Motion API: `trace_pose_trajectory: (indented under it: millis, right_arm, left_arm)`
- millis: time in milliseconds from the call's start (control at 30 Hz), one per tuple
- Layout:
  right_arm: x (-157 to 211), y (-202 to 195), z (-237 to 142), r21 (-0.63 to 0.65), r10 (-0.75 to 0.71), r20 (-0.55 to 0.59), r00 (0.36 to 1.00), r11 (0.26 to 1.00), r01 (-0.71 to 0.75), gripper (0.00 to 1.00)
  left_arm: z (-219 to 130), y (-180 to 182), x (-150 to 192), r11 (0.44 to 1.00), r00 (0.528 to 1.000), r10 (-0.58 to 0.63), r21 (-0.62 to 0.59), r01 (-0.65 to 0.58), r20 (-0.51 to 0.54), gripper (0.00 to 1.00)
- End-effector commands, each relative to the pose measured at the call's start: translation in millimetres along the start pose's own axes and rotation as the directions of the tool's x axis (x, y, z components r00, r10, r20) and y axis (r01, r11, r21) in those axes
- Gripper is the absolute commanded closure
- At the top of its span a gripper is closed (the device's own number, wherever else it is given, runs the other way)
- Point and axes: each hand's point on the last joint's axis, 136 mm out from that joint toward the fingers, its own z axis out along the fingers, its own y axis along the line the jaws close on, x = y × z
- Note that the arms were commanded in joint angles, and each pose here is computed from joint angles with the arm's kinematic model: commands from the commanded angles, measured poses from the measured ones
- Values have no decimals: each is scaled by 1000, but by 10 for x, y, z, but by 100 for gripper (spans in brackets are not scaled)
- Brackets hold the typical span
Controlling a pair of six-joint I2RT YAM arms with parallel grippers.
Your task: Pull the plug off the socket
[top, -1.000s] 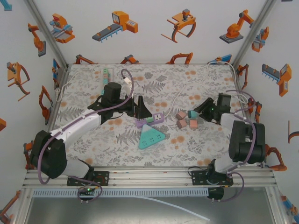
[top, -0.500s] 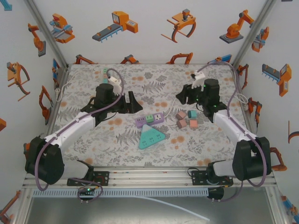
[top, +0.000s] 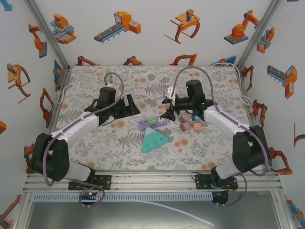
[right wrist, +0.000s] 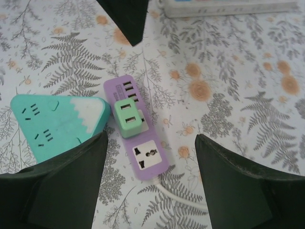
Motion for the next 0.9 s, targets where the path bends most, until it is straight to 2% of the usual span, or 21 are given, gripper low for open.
trace_pose_trajectory:
  millis: [0, 100, 267, 533, 800, 867]
  right_arm:
    - [9, 203, 153, -143, -94, -11, 996, 985, 91, 32]
    - [174, 220, 298, -196, -90, -77, 993, 978, 73, 32]
    - [349, 267, 542, -270, -108, -154, 982, 961, 63, 34]
    - [503, 317, 787, -321, -89, -165, 982, 947, 32, 47]
    - [556, 362, 812, -336, -75, -173, 982, 942, 13, 59]
    - [568, 379, 815, -342, -67, -174, 982, 940, 4, 62]
  left_arm:
    - [77, 184, 82, 995, 997, -71, -78, 68, -33, 20]
    - [166, 259, 141, 989, 992, -102, -117, 93, -72, 20]
    - [351, 276, 256, 986, 982, -133, -114, 118, -131, 21]
    - [577, 134, 352, 990, 976, -132, -70, 122, -175, 37]
    - [775, 158, 597, 987, 951, -154, -76, 139, -266, 46]
    - [823, 153, 635, 986, 946, -166, -74, 151, -280, 52]
